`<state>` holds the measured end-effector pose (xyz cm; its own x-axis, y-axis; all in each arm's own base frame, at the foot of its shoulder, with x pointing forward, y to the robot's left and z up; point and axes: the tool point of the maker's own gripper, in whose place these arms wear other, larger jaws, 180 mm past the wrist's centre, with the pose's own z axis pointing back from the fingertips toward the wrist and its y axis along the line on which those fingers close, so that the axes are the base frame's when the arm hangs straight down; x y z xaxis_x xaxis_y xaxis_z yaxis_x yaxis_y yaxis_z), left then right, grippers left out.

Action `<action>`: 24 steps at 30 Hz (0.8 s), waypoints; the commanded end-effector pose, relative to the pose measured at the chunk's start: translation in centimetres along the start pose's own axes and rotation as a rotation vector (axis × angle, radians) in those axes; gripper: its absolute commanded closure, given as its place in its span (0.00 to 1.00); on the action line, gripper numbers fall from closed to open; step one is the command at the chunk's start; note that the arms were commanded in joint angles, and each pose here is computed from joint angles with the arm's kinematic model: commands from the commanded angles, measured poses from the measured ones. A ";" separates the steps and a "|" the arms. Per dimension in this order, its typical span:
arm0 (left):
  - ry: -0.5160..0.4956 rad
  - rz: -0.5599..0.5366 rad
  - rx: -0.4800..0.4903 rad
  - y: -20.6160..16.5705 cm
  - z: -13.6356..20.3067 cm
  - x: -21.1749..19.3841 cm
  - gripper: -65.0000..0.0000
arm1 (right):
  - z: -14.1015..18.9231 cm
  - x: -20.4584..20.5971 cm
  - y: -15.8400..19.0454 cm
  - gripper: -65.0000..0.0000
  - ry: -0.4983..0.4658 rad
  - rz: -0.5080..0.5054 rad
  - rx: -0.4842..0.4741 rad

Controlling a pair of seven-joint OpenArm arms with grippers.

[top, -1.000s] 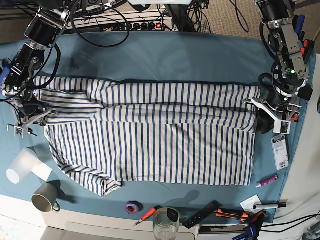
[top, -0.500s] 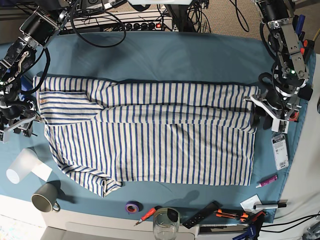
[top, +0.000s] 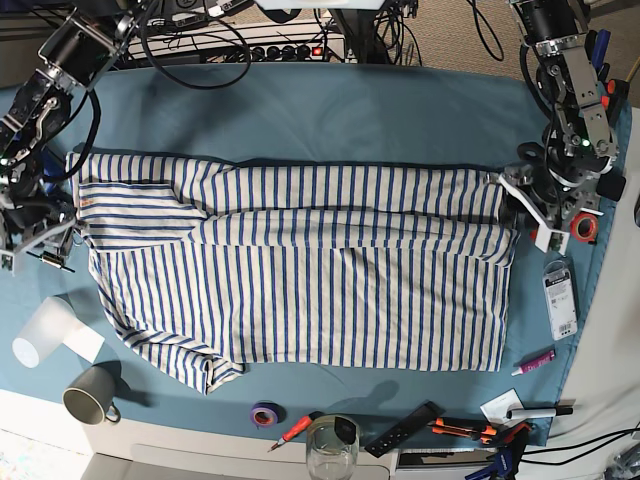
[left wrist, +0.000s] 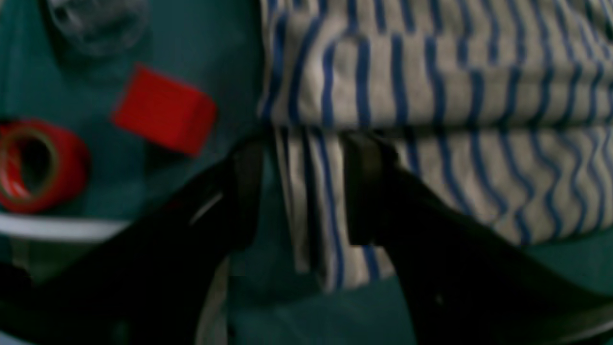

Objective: Fold the T-shirt properly
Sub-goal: 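Regrasp the folded edge with both grippers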

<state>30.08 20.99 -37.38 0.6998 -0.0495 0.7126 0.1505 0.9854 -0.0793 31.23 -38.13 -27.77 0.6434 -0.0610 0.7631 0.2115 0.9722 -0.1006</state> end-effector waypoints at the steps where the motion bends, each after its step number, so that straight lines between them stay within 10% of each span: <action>1: -0.048 -0.007 0.005 0.4 0.3 1.5 0.56 | 0.5 1.3 -0.8 0.55 -0.039 0.008 -0.018; 24: 0.171 0.123 -0.004 1.4 -2.8 -6.5 0.56 | 0.8 -3.1 -2.1 0.55 0.092 -0.009 -0.074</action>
<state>30.48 22.01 -41.27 0.7157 0.0785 0.6940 0.0752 0.9792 -0.1883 27.47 -39.21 -31.09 0.7362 -0.1172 0.6665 0.2667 0.9554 -0.1267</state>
